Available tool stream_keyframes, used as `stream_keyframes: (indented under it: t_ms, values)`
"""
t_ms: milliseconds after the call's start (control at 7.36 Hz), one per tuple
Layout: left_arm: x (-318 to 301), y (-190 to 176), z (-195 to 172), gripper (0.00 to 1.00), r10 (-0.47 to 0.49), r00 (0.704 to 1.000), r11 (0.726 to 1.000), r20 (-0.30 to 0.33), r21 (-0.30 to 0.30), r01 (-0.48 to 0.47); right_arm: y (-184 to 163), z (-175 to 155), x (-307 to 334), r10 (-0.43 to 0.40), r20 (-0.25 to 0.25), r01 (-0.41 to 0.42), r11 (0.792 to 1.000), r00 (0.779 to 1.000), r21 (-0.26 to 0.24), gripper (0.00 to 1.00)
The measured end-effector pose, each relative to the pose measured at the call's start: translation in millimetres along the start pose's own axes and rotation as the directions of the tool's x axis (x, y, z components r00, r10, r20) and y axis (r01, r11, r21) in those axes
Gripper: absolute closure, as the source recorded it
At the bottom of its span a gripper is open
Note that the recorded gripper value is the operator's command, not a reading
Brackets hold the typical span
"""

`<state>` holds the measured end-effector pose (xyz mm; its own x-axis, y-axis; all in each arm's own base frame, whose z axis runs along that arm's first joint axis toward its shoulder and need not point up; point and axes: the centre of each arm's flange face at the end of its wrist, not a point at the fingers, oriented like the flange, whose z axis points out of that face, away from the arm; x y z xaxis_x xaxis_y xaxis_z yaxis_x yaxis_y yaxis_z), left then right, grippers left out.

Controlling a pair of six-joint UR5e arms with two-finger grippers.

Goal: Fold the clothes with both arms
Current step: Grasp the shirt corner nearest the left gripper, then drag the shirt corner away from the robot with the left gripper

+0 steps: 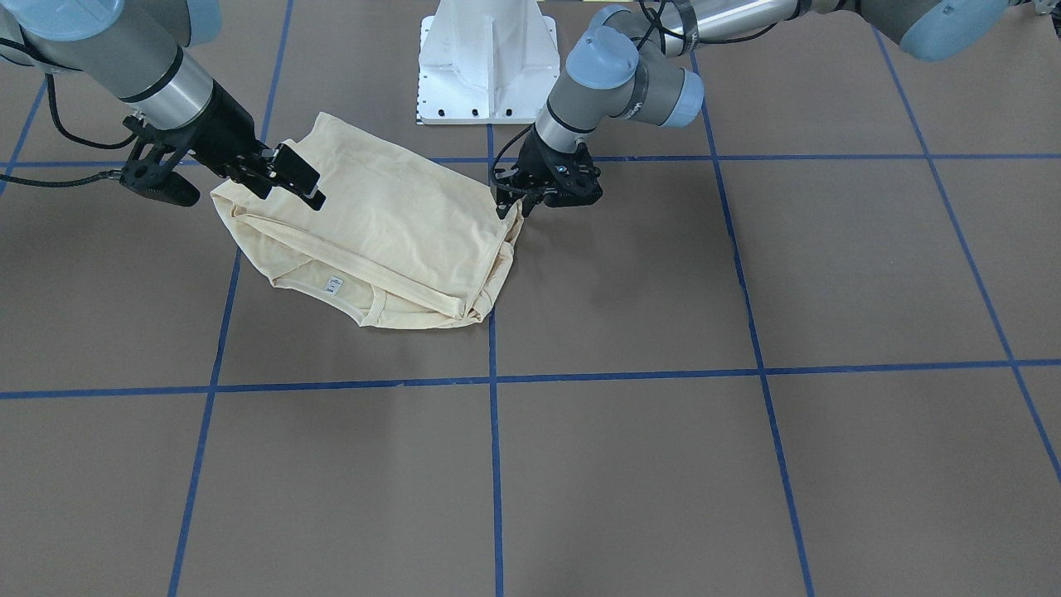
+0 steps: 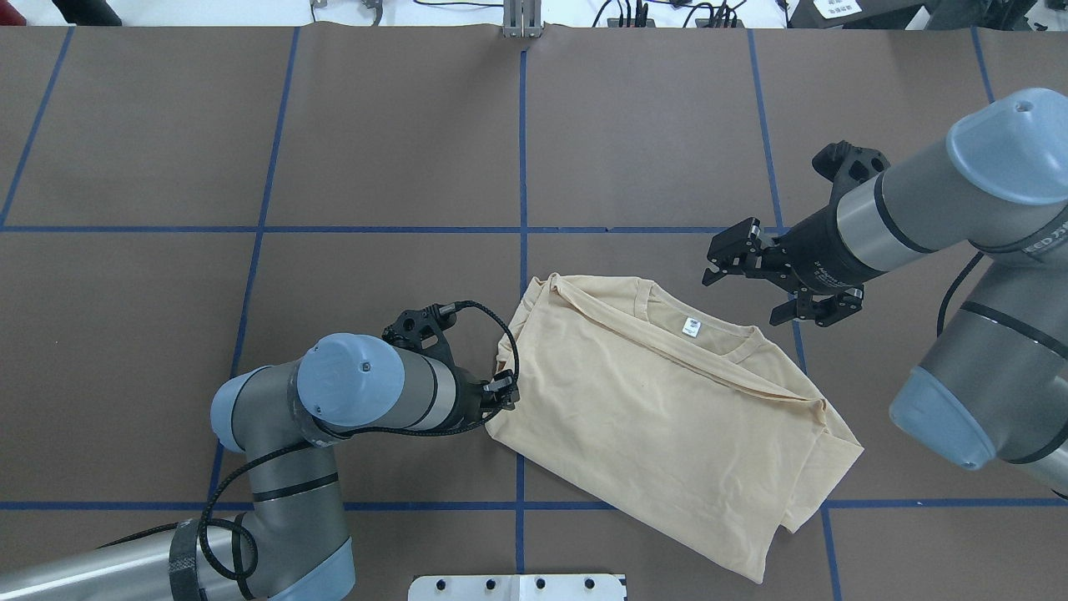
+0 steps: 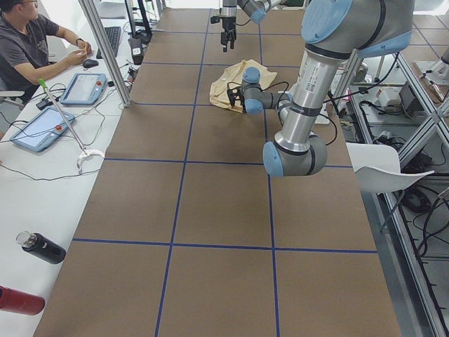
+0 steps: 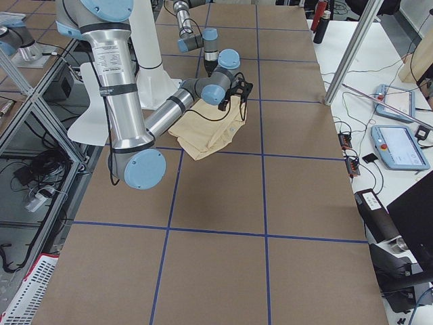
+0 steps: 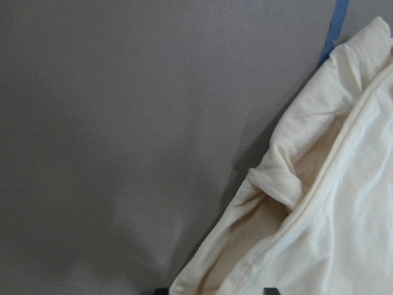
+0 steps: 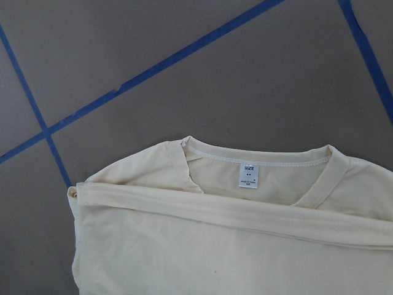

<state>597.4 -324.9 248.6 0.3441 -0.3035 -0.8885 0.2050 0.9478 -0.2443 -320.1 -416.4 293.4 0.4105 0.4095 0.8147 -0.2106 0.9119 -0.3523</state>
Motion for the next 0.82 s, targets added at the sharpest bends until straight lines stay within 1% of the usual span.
stream_keyframes:
  t_ms: [136, 543, 679, 815]
  values:
    - [0.7, 0.6, -0.7, 1.0, -0.006, 1.0, 1.0, 0.0, -0.004, 0.006, -0.3, 0.4, 0.3, 0.001, -0.001, -0.001, 1.0, 1.0, 0.0, 0.0]
    - [5.5, 4.1, -11.0, 1.0, -0.013, 1.0, 1.0, 0.004, -0.019, 0.013, -1.1, 1.4, 1.1, 0.003, -0.003, -0.003, 1.0, 1.0, 0.0, 0.0]
    - [7.6, 2.6, -16.2, 1.0, -0.016, 1.0, 1.0, 0.005, -0.026, 0.016, -1.2, 1.6, 1.4, 0.003, -0.004, -0.003, 1.0, 1.0, 0.0, 0.0]
    - [9.1, -5.3, -21.2, 1.0, -0.022, 1.0, 1.0, 0.005, -0.019, 0.022, -1.1, 1.4, 1.6, 0.003, -0.004, -0.003, 1.0, 1.0, 0.0, 0.0]
